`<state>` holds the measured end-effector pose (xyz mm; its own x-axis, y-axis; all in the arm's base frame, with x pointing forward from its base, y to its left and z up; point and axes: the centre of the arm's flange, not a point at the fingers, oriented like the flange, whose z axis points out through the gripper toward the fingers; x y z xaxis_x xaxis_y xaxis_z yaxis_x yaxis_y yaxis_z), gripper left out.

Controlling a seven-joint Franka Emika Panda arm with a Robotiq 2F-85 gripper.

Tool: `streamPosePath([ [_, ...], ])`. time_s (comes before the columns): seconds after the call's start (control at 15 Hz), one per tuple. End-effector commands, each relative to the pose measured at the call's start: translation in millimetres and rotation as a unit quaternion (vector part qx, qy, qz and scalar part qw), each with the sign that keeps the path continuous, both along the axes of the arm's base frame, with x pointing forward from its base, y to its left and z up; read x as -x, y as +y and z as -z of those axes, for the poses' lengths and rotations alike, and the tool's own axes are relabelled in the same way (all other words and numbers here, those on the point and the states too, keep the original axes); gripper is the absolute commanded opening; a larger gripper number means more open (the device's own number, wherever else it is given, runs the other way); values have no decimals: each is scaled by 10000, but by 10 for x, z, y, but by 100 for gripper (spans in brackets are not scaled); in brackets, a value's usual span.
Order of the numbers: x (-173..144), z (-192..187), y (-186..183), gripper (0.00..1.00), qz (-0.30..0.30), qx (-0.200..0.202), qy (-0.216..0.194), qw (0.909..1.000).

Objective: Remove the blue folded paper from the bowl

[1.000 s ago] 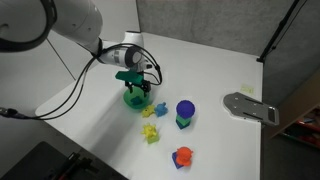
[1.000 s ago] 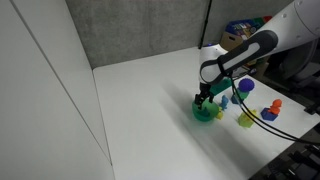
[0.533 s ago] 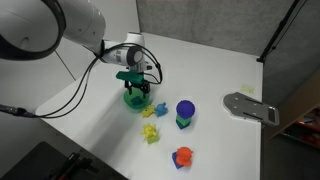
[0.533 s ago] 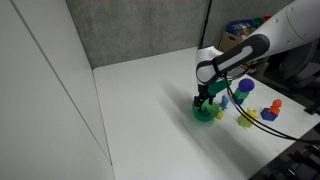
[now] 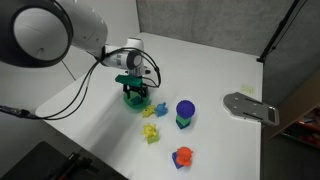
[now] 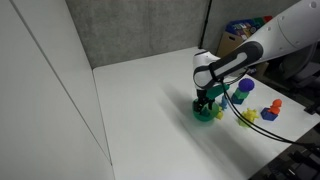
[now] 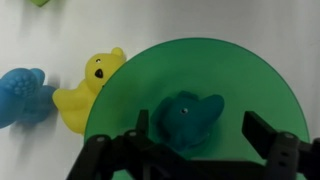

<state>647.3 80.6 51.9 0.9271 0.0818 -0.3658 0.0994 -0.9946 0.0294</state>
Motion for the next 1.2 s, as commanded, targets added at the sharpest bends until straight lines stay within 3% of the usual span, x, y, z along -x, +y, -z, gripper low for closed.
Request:
streamPosePath([
  [0.0, -133, -11, 48, 66, -129, 54, 47, 9999],
  [0.47, -200, -441, 105, 11, -94, -48, -60, 9999],
  [1.13, -300, -1329, 316, 6, -213, -82, -172, 9996],
])
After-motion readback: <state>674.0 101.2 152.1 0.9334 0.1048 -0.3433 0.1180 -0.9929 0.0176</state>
